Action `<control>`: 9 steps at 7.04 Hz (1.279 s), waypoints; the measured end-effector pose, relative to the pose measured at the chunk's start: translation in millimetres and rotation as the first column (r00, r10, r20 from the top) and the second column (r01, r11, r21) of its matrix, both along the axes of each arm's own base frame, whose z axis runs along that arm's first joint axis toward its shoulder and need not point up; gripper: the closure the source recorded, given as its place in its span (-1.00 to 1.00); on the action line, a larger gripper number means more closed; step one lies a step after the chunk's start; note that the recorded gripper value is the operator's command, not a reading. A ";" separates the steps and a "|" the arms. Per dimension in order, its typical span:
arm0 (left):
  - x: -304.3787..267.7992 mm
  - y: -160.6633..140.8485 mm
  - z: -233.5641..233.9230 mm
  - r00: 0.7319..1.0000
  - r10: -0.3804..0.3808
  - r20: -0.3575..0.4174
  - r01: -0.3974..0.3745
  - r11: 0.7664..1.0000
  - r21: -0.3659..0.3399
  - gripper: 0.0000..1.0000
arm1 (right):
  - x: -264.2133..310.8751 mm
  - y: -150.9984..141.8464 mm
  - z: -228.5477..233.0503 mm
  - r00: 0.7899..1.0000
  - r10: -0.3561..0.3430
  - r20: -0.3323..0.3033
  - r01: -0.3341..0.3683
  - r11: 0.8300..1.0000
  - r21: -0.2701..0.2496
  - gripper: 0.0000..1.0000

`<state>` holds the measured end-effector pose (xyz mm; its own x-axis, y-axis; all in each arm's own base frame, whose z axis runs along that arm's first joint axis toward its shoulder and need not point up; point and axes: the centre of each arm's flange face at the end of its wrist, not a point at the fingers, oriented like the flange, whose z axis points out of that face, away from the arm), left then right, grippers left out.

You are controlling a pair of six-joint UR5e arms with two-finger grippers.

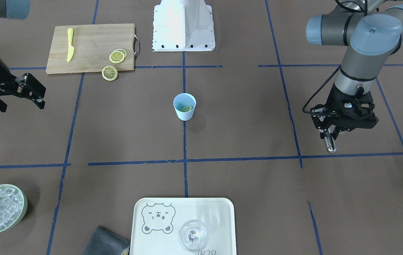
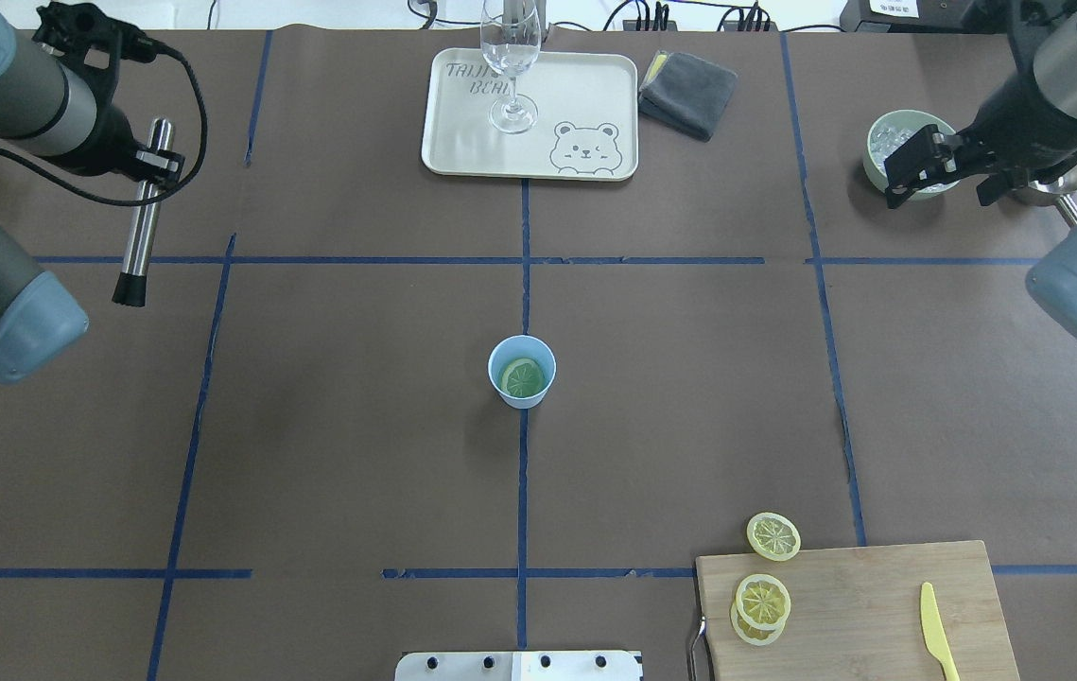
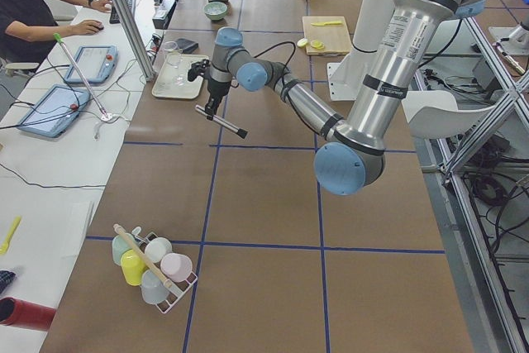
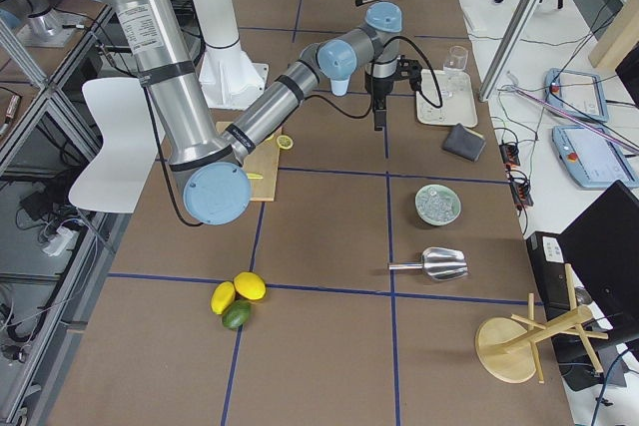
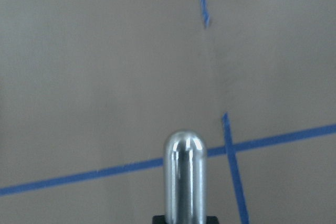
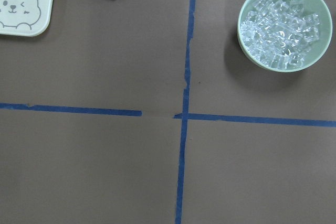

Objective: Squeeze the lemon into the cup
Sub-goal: 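Lift the metal muddler upright with the left gripper while right arm withdraws, then carry the muddler with the left gripper over the blue cup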

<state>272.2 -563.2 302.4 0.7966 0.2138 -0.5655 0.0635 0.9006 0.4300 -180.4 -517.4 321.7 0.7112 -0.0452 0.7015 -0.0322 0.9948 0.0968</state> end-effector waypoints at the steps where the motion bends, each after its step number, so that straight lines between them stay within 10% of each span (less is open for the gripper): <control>1: 2.7 -0.4 -43.4 0.997 -0.063 -0.034 0.065 0.996 0.062 1.00 | 21.5 2.9 22.5 1.000 -0.013 -0.017 0.014 1.000 0.003 -1.00; 4: 24.7 22.9 -141.6 0.972 -0.117 -0.204 0.169 0.949 0.264 1.00 | 119.1 10.4 105.4 0.998 -0.060 -0.029 0.060 0.998 0.007 -1.00; 7: 41.9 57.3 -188.2 0.896 -0.129 -0.424 0.335 0.824 0.456 1.00 | 212.2 1.5 208.2 0.995 -0.102 0.020 0.102 0.995 -0.011 -1.00; 9: 49.8 80.5 -201.0 0.849 -0.087 -0.521 0.383 0.780 0.494 1.00 | 241.3 5.6 255.2 0.994 -0.107 0.032 0.108 0.993 -0.041 -1.00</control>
<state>322.0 -482.7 101.3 0.5525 0.4480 -0.7028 0.5555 0.4308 0.7113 61.0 -511.8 576.9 0.6825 -0.0905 0.7253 0.0732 0.9958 0.0553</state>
